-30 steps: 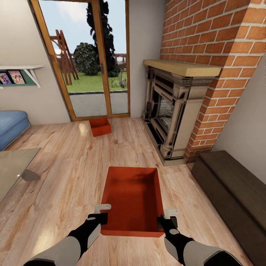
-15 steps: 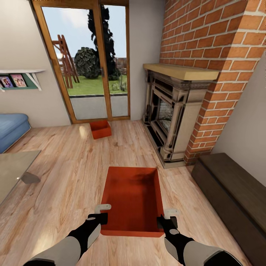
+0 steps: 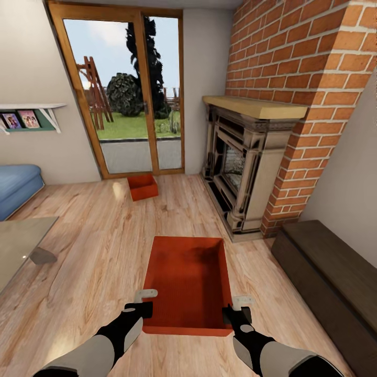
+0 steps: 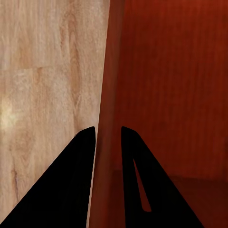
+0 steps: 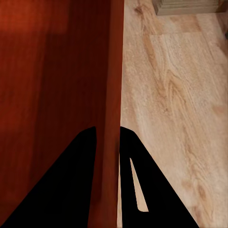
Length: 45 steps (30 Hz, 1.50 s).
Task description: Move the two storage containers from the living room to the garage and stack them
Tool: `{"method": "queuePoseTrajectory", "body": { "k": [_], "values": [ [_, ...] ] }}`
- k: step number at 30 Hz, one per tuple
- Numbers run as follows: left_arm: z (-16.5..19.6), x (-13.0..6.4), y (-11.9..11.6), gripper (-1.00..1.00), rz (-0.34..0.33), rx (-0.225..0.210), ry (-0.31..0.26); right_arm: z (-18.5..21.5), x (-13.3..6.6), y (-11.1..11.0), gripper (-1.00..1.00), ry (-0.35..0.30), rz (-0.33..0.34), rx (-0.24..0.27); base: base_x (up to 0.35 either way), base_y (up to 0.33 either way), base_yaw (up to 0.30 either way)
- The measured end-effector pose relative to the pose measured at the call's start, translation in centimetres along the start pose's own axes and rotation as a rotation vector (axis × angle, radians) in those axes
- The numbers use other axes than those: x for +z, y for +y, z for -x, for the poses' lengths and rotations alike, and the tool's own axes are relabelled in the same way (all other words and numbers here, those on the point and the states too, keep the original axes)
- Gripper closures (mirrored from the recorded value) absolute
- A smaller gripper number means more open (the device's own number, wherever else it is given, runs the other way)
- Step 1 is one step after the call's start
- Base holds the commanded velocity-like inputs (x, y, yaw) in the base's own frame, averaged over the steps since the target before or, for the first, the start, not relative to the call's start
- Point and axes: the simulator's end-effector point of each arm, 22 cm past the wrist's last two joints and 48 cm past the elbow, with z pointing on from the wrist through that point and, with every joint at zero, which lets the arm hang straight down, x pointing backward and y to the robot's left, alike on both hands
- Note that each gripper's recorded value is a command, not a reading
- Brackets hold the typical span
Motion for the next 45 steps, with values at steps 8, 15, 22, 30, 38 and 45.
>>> {"method": "queuePoseTrajectory", "body": {
  "k": [8,15,22,30,38,45],
  "values": [
    [0.6,-0.4,0.0,1.00,-0.001,-0.001,-0.013,0.7,-0.2,-0.1,1.00,-0.013,-0.001,0.001,0.000,0.000,0.000],
    [1.2,-0.7,0.0,1.00,-0.001,-0.001,-0.024,1.3,-0.4,-0.1,1.00,-0.024,-0.001,0.001,0.000,0.000,0.000],
    [1.8,-1.0,0.0,1.00,-0.002,-0.002,-0.035,1.9,-0.6,-0.1,1.00,-0.035,-0.002,0.002,0.000,0.000,0.000],
    [2.4,-1.4,0.0,1.00,-0.002,-0.003,-0.048,2.6,-0.9,-0.2,1.00,-0.048,-0.003,0.003,0.000,0.000,0.000],
    [3.0,-1.8,0.0,1.00,-0.003,-0.004,-0.060,3.2,-1.1,-0.3,1.00,-0.060,-0.004,0.003,0.000,0.000,0.000],
    [3.6,-2.1,0.0,1.00,-0.003,-0.005,-0.073,3.9,-1.4,-0.3,1.00,-0.072,-0.004,0.004,0.000,0.000,0.000]
  ]
}}
